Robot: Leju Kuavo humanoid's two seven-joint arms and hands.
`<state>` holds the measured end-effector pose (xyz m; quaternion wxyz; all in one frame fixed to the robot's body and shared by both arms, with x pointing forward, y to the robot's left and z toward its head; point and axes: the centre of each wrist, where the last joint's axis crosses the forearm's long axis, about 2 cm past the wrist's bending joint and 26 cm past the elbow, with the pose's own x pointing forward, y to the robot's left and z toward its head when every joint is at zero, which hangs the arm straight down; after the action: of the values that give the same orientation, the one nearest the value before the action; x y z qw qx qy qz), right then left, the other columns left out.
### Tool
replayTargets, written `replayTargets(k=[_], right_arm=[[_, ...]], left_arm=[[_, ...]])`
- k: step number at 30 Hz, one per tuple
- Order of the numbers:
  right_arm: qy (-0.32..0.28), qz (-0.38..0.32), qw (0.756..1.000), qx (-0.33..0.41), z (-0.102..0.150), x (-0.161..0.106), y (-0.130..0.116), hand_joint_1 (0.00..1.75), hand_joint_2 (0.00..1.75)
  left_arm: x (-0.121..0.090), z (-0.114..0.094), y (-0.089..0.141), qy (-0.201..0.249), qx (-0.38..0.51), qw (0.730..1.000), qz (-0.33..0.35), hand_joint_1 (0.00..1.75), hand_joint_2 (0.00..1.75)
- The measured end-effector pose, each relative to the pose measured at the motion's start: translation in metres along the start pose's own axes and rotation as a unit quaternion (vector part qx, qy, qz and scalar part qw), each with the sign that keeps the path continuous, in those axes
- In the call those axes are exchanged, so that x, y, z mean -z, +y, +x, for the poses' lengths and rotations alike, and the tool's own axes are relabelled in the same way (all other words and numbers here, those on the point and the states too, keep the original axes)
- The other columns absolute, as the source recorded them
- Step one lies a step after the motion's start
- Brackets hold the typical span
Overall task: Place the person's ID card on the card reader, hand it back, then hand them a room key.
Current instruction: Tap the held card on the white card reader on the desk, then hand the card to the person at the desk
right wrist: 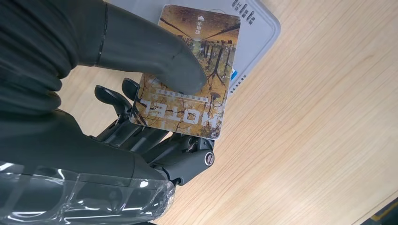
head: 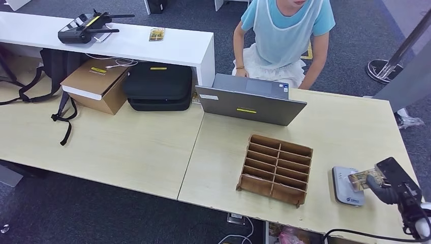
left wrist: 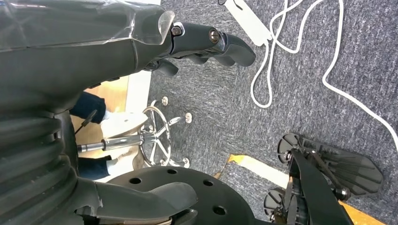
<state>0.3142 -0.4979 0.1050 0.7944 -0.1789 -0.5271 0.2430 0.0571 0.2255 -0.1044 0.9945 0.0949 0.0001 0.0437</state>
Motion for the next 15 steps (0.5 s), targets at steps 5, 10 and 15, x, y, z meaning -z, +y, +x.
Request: replayTargets(k=[5,10,15], right_arm=[[0.011,-0.007,1.000,-0.016,0.002,0.005,0.004,1.75,1.75],[0.022,-0.019,0.999,-0.034,0.001,0.008,0.009,1.75,1.75],[0.025,-0.029,0.998,-0.042,0.001,0.009,0.015,1.75,1.75]], left_arm=[[0.000,0.000,0.000,0.000,0.000,1.000,0.000,0.00,1.75],[0.000,0.000,0.000,0.000,0.000,1.000,0.000,0.00,1.75],[0.000,0.000,0.000,0.000,0.000,1.000,0.000,0.00,1.75]])
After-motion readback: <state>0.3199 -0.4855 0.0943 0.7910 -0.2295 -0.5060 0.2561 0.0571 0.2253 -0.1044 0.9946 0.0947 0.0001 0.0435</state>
